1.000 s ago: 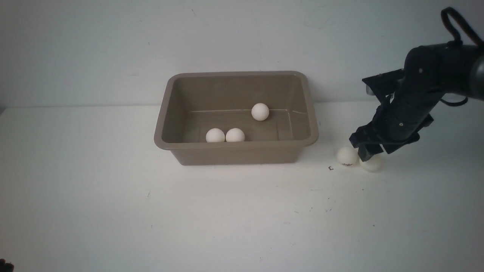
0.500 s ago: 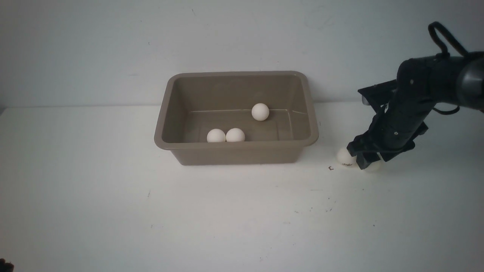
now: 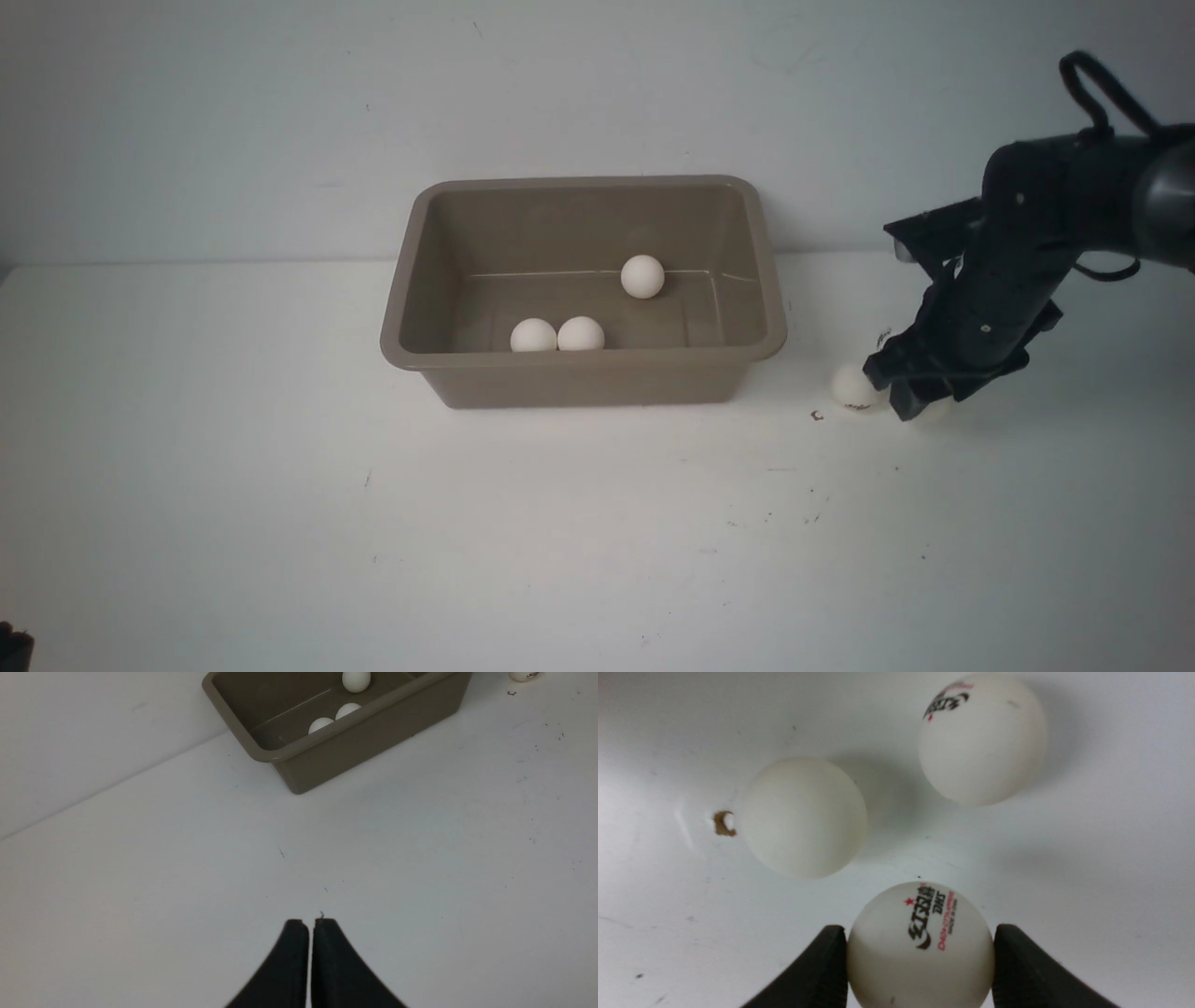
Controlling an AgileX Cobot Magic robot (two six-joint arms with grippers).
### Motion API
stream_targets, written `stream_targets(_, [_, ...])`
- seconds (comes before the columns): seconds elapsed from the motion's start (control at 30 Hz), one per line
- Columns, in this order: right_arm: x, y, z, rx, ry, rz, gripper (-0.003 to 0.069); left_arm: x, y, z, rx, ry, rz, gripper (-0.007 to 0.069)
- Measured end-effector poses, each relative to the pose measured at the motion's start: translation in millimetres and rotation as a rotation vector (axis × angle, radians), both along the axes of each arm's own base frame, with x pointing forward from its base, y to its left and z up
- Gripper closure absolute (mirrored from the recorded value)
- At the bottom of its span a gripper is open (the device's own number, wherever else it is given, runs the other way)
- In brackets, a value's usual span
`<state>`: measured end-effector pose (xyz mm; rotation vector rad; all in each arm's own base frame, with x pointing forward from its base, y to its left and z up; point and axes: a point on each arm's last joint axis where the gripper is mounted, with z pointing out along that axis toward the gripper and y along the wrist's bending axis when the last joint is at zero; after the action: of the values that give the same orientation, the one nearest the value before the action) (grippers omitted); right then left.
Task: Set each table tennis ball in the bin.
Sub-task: Use the right arm to clamp the table tennis ball closest to it, then use the right arm to put the table tennis ball into the box
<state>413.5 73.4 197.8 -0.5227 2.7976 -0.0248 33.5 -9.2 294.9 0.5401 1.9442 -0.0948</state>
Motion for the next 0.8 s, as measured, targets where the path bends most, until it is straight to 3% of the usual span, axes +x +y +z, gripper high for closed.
stream_targets(0.2, [-20.1,7.5,72.8,0.056,-0.183,0.024,0.0296,0.0,0.0,0.0,0.0,0.0,0.0,0.0629])
stream_targets(0.37, [-30.5,54.9,109.5,0.127,-0.325,0.16,0.0296,0.1,0.0,0.2,-0.001,-0.002,0.0,0.0629])
stream_targets(0.5, [-22.0,87.6,104.2,0.151,-0.339,0.222,0.0296,0.1,0.0,0.3,-0.002,-0.003,0.0,0.0629])
stream_targets(0.8, [6.6,105.0,63.3,0.145,-0.273,0.214,0.0296,0.1,-0.1,0.3,-0.002,-0.004,0.0,0.0629])
